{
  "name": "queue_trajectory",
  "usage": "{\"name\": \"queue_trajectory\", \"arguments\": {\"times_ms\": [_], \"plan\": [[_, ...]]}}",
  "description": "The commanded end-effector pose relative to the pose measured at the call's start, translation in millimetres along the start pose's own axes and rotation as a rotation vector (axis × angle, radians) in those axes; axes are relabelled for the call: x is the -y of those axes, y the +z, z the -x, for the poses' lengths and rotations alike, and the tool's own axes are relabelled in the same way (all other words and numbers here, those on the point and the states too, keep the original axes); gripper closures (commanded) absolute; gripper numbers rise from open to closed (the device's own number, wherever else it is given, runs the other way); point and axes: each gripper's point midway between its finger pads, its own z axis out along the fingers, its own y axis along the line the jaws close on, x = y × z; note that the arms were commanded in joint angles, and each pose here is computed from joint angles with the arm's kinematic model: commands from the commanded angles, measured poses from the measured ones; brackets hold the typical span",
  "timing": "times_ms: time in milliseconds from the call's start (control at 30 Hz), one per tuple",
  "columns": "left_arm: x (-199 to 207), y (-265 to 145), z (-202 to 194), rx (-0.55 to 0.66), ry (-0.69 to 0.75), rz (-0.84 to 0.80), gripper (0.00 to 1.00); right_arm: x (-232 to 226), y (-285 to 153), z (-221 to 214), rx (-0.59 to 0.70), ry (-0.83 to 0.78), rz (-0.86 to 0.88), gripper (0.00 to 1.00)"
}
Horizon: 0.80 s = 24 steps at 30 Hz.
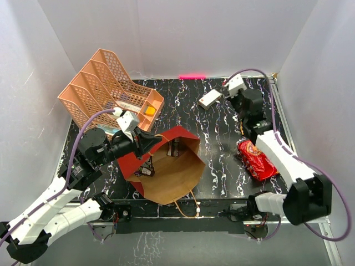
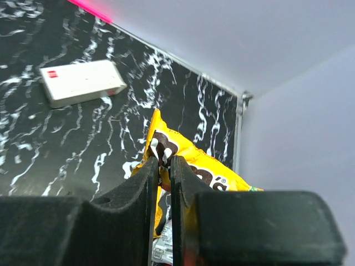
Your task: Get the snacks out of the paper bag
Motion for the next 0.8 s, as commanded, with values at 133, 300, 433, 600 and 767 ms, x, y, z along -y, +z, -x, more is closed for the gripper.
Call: {"name": "queue_trajectory", "arguments": {"times_ms": [133,300,433,600,767], "plan": [[11.6,0.2,20.5,0.070,0.012,-0.055,1.00,46.9,63.2,-79.0,-0.040,0.428,-0.119,0.92],[15.0,0.9,21.0,0.070,0.007,-0.074,0.99,56.5,83.7,-145.4,-0.135,0.553,-0.158,0.92],[18.1,2.0,20.7,0.079,0.002,-0.094,0.99,57.5,96.1,-176.7,-0.175,0.576,-0.170,0.92],[19.1,4.6,19.9,0.076,-0.001,-0.104,0.99,55.0,107.9,-203.8,-0.210,0.602,-0.150,0.92],[19.5,5.7,18.3,0.073,-0.003,-0.109,0.99,41.0,114.8,-228.8,-0.269,0.618,-0.128,0.92]]}}
